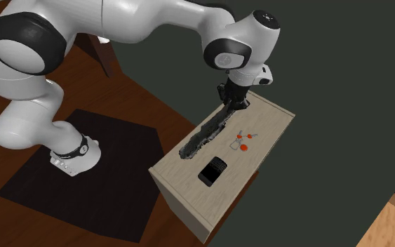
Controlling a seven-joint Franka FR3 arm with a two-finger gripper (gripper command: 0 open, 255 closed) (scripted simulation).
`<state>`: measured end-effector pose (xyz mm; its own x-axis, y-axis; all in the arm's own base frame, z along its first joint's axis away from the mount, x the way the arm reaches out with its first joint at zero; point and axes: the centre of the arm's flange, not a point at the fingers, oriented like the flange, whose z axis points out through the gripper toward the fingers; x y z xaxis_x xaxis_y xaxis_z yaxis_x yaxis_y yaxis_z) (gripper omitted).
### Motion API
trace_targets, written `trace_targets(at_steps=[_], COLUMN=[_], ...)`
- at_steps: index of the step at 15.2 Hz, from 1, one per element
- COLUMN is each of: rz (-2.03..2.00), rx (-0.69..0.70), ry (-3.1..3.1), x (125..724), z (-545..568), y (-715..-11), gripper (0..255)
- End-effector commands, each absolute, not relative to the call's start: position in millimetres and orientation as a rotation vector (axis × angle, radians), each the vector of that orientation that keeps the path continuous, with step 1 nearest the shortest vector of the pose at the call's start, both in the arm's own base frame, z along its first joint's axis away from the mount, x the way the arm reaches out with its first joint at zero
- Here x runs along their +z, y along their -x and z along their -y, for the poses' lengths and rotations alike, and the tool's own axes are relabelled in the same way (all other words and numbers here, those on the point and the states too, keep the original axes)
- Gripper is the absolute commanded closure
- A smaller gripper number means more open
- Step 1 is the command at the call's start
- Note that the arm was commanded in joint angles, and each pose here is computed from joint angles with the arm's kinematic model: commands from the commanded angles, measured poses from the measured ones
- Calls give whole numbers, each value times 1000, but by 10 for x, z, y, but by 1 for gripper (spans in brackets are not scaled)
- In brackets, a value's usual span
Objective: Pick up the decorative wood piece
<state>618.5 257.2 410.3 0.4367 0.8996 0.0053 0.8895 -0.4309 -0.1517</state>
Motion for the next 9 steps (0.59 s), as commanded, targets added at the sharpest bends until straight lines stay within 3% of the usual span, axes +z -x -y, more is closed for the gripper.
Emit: trace_targets(at_steps=[1, 9], rz=[1597, 1597], rx=[115, 115], ry=[2549, 2549], x=[4101, 4311], z=[-2572, -2573], y=[-6185, -6185], gripper=[255, 255])
